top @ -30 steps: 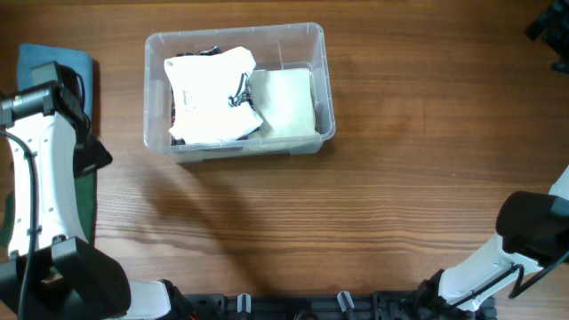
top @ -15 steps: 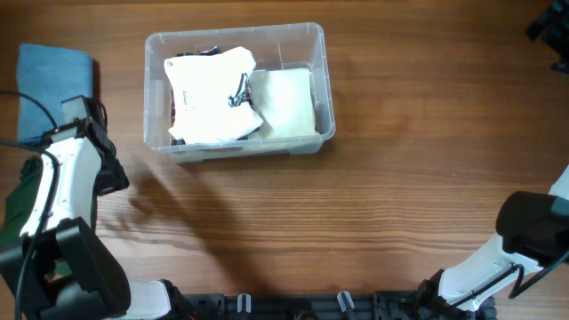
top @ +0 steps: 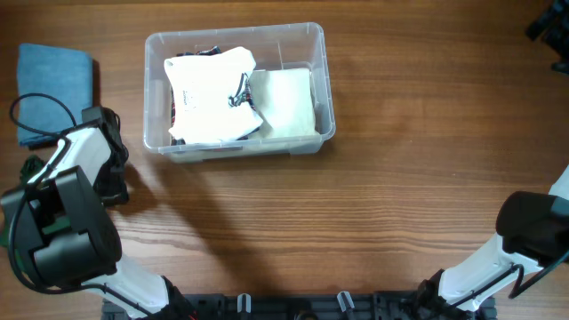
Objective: Pack container
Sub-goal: 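Grasp the green shirt with the left gripper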
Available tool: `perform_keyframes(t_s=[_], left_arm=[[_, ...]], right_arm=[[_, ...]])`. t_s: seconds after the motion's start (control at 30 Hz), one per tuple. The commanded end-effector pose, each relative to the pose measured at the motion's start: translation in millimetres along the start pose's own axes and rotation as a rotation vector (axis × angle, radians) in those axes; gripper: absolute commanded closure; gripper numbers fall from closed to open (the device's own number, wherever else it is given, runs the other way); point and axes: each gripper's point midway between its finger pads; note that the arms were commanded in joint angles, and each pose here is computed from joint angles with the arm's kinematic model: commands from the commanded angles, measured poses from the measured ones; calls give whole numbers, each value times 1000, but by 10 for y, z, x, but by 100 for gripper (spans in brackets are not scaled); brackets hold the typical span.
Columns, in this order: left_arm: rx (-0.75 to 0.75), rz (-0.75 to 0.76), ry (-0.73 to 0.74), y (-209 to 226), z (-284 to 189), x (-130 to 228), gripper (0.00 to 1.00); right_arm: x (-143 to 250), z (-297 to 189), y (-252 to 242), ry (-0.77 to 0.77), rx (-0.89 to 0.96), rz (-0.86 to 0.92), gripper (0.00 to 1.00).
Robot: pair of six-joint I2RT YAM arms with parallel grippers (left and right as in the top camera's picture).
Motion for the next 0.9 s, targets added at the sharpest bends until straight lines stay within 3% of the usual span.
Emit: perform_keyframes(t_s=[0.0, 0.23, 0.5, 0.63, 0.73, 0.87], left_arm=[[-73, -16, 9, 124, 87, -10, 0], [-92, -58, 34, 134, 312, -10, 0], [-86, -55, -53, -63, 232, -183, 0], [-31, 5, -130, -356, 38, -320, 0], [103, 70, -194, -782, -160, -397, 0], [143, 127, -194, -951, -250, -338, 0]], right_arm=[[-4, 29, -14, 2, 10, 7, 0], [-5, 29, -14, 2, 10, 7, 0], [-4, 29, -14, 2, 10, 7, 0], [-5, 29, -14, 2, 10, 7, 0], [-4, 29, -14, 2, 10, 7, 0], [-4, 29, -14, 2, 10, 7, 0]])
Point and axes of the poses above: each gripper's point midway between its finger pads, its own z axis out along the fingers, its own y axis along the line the jaws close on, x = y × z, and after that the axes turned 3 degrees about -z, right-handed
